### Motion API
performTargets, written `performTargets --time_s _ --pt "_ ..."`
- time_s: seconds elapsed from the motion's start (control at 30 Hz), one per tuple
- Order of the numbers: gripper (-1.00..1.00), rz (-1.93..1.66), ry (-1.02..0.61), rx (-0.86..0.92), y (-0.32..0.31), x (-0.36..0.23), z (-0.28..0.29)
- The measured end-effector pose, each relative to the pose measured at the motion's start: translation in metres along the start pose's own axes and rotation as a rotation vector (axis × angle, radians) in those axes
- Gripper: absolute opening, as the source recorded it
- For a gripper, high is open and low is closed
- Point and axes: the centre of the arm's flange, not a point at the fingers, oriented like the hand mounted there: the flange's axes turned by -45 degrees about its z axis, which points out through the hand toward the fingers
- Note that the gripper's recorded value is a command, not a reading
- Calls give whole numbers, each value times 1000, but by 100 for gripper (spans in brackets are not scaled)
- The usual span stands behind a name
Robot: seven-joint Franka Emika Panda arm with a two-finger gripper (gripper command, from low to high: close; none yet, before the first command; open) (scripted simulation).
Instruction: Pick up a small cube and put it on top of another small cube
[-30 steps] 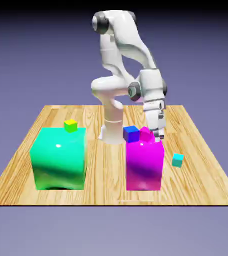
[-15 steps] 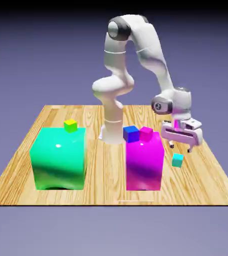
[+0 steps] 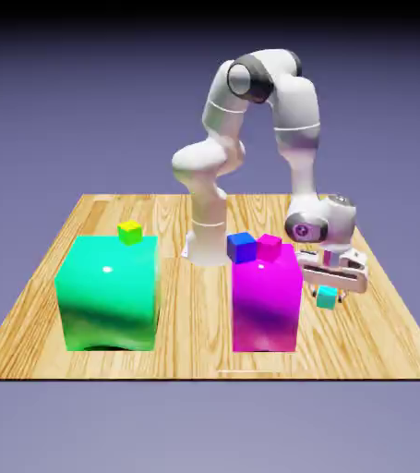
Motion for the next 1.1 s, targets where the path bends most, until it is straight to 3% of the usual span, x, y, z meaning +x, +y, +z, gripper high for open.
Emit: performTargets --time_s 0.2,0.47,0.67,0.87,1.1 --pt "-100 -7 -17 6 14 -4 -55" --pt "-100 506 -90 57 -3 -134 -156" --pt "-100 928 -90 87 -68 -205 -239" --pt "-100 1341 -45 102 -153 -236 -316" --pt "-100 1426 2 84 -182 -233 -284"
